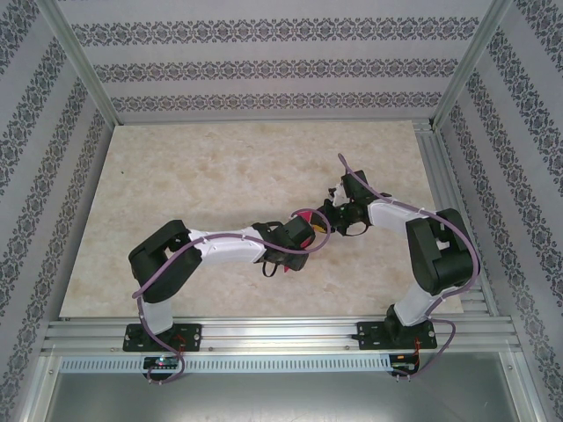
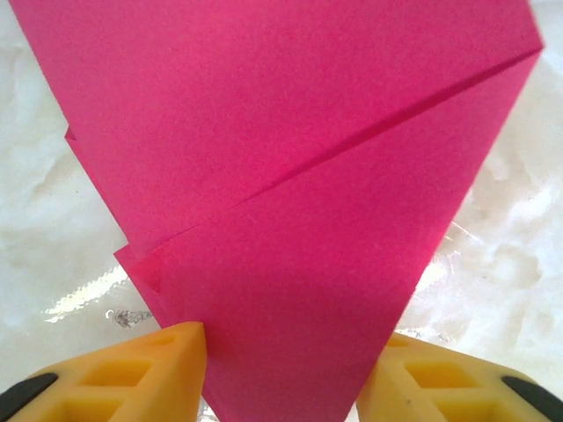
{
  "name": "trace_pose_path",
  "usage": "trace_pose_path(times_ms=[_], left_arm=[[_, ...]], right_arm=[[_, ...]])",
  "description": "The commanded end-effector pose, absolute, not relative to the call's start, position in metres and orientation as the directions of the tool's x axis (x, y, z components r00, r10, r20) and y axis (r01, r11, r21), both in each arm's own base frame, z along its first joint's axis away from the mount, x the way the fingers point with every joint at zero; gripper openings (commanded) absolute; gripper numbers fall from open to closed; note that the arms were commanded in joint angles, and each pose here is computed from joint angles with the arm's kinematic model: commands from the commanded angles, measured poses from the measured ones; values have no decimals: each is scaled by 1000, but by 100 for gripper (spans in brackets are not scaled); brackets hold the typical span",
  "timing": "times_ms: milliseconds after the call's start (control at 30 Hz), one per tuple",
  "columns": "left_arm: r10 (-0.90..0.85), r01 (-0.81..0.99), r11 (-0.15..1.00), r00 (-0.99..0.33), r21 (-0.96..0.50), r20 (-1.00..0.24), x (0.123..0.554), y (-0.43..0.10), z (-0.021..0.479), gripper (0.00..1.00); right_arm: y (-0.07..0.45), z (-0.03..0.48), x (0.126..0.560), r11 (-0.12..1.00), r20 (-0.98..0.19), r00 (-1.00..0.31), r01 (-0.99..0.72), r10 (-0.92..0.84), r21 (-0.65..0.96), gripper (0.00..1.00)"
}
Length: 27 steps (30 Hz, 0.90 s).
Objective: Fold a paper plane with a square sheet of paper (fold left side to right side)
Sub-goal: Fold the wing for the fifth time at the center of the table.
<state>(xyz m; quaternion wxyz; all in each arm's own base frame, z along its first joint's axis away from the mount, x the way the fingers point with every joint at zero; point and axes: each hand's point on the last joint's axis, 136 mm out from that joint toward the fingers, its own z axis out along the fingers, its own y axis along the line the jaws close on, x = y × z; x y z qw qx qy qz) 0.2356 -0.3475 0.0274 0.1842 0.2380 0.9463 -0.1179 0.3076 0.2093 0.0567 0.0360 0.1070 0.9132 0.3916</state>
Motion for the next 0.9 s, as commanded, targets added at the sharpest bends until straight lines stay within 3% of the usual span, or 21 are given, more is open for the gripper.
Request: trace_pose_path(times_ms=[0,367,567,867], left_arm=[[421,499,860,-814,-110,-399,235,-343,21,44],[386,471,870,-835,-147,-393,237,-340,19,26],[320,443,861,-854,-251,-410,244,-341,30,17],[231,409,807,-882,-425,-411,253,-350,51,9]], right_arm=[[213,56,311,687,1,-979,143,204,712,12],[199,65,314,732,-56,-978,112,201,672,30],[184,67,307,764,-96,-977,86,190,639,36],[196,67,293,721,-157,-974,9,163,693,44]])
